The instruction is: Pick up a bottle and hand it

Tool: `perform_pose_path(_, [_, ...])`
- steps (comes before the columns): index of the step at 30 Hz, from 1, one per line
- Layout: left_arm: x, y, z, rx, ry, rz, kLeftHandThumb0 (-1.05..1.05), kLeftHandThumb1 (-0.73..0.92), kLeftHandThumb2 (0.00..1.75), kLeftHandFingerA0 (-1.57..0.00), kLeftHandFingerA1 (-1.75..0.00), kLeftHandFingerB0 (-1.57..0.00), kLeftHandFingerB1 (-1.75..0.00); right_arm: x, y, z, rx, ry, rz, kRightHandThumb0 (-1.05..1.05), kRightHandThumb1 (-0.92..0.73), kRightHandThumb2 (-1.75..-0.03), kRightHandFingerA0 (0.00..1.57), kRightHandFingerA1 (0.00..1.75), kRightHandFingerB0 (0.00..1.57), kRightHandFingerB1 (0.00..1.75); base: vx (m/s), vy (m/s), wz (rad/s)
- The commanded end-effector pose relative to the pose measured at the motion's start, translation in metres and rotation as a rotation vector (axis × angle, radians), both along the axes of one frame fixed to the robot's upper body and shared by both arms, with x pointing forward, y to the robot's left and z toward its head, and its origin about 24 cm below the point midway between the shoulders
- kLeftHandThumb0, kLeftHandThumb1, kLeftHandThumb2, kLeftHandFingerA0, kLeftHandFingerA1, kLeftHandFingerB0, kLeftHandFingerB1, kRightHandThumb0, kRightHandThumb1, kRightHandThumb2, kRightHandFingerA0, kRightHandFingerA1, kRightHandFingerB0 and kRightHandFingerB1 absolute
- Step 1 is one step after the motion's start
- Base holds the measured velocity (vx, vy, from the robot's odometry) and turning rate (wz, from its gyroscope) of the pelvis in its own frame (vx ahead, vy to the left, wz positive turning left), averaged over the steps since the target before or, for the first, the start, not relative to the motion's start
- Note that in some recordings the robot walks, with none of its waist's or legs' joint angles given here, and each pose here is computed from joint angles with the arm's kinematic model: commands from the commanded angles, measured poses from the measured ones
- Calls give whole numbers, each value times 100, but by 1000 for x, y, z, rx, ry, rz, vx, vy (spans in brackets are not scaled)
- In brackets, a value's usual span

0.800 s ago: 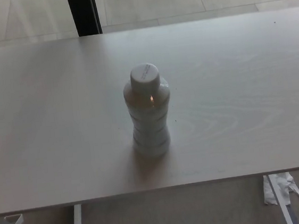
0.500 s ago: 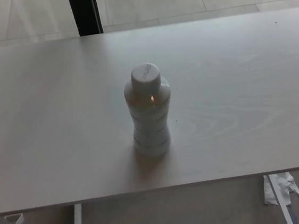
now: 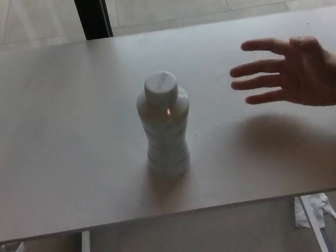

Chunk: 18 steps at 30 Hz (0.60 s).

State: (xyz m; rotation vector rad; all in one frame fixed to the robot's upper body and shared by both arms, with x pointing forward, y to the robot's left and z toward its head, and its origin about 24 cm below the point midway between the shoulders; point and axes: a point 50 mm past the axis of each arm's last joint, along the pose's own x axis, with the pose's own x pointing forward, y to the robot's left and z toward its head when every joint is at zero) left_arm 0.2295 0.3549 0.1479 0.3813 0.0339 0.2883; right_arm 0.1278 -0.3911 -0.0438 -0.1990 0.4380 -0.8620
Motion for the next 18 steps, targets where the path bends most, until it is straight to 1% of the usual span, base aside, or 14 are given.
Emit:
perform_pose_path(1, [36, -85, -34, 101, 187, -288, -39, 29, 93, -2, -52, 0, -48, -2, -8, 8, -31, -49, -35, -105, -52, -99, 43, 175, 10, 145, 0, 0, 0])
perform_pose_path(2, [39, -97, -40, 97, 200, -314, -39, 30, 93, -3, -53, 0, -49, -2, -8, 7, -23, -57, -34, -92, -13, -111, 92, 141, 0, 85, 0, 0, 0])
perform_pose_path(4, [40, -101, -42, 91, 201, -320, -39, 30, 93, -3, -53, 0, -49, -3, -7, 7, -29, -43, -32, -92, -13, -111, 92, 141, 0, 85, 0, 0, 0])
perform_pose_path(5, [41, -106, -45, 84, 204, -337, -40, 30, 94, -3, -54, 0, -49, -3, -7, 7, -26, -48, -27, -105, -55, -96, 31, 175, 7, 147, 0, 0, 0])
perform_pose_path(7, [41, -117, -51, 75, 218, -375, -40, 29, 94, -2, -53, 0, -49, -4, -7, 7, -26, -49, -24, -105, -54, -99, 34, 175, 9, 145, 0, 0, 0])
perform_pose_path(8, [41, -121, -53, 65, 222, -386, -40, 29, 93, -2, -53, 0, -49, -4, -7, 7, -23, -50, -20, -105, -56, -95, 27, 175, 10, 141, 0, 0, 0])
perform_pose_path(10, [42, -129, -58, 53, 238, -397, -40, 27, 92, -2, -53, 0, -49, -4, -7, 7, -38, -36, -23, -105, -54, -100, 41, 175, 6, 147, 0, 0, 0])
perform_pose_path(11, [42, -133, -61, 47, 248, -404, -81, 56, 60, -8, -45, -13, -34, -4, -7, 7, -42, -36, -23, -105, -54, -101, 42, 175, 6, 149, 0, 0, 0])
perform_pose_path(12, [42, -136, -63, 47, 250, -410, -80, 47, 87, -4, -49, -8, -39, -4, -7, 7, -41, -39, -27, -105, -53, -102, 46, 175, 9, 150, 0, 0, 0])
perform_pose_path(13, [44, -137, -62, 49, 247, -412, -80, 47, 87, -4, -49, -8, -39, -2, -7, 7, -41, -45, -29, -105, -53, -102, 46, 175, 9, 150, 0, 0, 0])
perform_pose_path(14, [44, -139, -63, 42, 256, -416, -79, 46, 89, -3, -44, -7, -37, -2, -8, 7, -30, -52, -25, -105, -53, -101, 33, 175, 9, 145, 0, 0, 0])
perform_pose_path(15, [44, -140, -63, 42, 258, -415, -79, 46, 89, -3, -44, -7, -37, -2, -8, 7, -28, -53, -25, -105, -53, -101, 33, 175, 9, 145, 0, 0, 0])
perform_pose_path(16, [44, -144, -66, 62, 265, -431, -80, 60, 60, -6, -46, -11, -33, -2, -8, 7, -35, -48, -28, -101, -11, -112, 91, 145, 0, 90, 0, 0, 0])
perform_pose_path(18, [43, -147, -68, 48, 272, -443, -78, 60, 59, -6, -44, -11, -31, -2, -9, 8, -35, -54, -29, -99, -11, -112, 95, 146, 0, 89, 0, 0, 0])
